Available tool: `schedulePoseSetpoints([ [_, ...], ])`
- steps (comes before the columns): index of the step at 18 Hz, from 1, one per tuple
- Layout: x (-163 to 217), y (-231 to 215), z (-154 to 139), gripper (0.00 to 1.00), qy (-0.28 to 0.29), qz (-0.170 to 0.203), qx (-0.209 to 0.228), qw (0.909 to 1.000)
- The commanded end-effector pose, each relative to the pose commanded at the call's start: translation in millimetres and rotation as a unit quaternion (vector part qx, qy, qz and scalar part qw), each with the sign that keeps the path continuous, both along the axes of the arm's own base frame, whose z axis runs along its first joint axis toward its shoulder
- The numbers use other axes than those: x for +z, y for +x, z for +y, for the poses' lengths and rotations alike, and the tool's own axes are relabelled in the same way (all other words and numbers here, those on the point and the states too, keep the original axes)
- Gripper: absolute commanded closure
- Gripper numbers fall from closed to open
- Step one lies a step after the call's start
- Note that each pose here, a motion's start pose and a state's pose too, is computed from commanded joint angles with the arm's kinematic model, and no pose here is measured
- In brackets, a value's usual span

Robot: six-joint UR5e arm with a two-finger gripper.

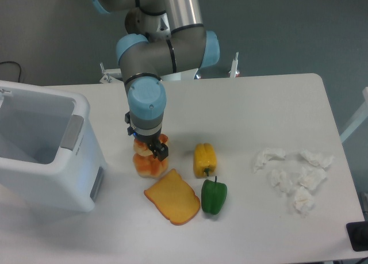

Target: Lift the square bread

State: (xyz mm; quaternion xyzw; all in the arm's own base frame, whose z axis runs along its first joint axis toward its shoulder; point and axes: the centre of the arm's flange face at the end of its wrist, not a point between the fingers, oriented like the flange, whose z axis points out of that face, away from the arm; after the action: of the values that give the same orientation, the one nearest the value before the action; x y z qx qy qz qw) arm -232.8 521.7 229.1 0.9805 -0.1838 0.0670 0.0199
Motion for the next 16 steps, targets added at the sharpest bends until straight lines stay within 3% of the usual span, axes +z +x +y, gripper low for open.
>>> schedulePoseSetpoints([
  [4, -4, 4, 0, 0.0, -0.004, -0.002, -0.002, 1.0],
  [5, -3, 5, 1, 0.06, -0.004, -0.001, -0.005, 1.0],
  [7, -3, 6, 0, 0.3, -0.005, -0.001, -0.006, 1.0],
  [11, 1, 4, 1, 0.5, -0.003, 0.004, -0.006, 1.0],
  [16, 12, -4, 5, 0.63, 0.006, 0.012, -0.003, 0.9999],
])
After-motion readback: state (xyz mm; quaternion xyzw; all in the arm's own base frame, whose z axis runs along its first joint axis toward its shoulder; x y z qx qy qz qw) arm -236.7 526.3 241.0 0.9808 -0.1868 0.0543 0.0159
